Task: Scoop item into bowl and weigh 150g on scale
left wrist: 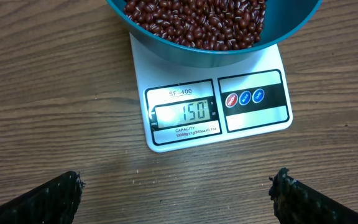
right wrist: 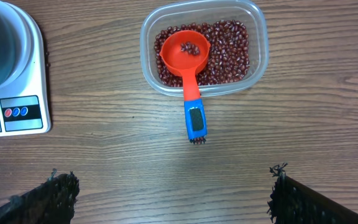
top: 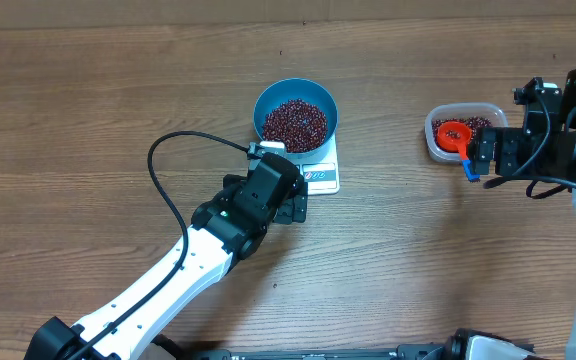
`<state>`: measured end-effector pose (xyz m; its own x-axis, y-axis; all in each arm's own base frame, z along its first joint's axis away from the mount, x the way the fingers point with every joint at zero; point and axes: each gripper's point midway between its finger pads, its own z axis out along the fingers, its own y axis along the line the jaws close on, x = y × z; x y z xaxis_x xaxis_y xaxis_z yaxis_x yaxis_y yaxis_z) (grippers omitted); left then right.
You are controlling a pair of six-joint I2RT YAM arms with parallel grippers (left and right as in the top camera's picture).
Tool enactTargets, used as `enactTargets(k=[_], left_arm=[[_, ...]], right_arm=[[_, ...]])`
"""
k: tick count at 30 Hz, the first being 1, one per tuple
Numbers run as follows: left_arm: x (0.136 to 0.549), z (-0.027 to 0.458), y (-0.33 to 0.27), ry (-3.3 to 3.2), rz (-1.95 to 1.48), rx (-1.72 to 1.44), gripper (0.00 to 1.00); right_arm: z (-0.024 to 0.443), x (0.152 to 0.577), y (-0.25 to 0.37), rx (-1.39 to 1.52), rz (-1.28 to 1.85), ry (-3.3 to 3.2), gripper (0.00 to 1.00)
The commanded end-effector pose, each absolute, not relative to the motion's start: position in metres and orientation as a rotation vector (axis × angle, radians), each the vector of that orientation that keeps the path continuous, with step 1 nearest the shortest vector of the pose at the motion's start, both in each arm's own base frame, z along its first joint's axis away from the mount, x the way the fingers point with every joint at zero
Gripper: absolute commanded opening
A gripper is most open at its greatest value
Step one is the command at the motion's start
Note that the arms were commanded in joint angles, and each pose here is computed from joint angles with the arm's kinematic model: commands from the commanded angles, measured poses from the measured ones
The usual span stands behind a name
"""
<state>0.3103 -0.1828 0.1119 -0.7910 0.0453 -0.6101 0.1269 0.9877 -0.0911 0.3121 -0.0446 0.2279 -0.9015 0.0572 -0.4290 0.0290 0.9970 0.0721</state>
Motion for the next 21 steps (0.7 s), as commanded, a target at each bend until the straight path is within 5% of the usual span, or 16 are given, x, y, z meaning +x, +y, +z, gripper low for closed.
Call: enactTargets(k=[1, 21], left_arm=[[0.3101, 0.1091, -0.1813, 2.483, -0.146, 0.104, 1.0], [0.3086, 0.1067, -0.1728, 2.493, -0.094, 0.095, 0.99]], right_arm=[[0.2394, 0.3164, -0.0449, 0.046, 0.083, 2.656, 1.0], [0.2394, 0.3163, -0.0449, 0.046, 0.083, 2.657, 1.0]])
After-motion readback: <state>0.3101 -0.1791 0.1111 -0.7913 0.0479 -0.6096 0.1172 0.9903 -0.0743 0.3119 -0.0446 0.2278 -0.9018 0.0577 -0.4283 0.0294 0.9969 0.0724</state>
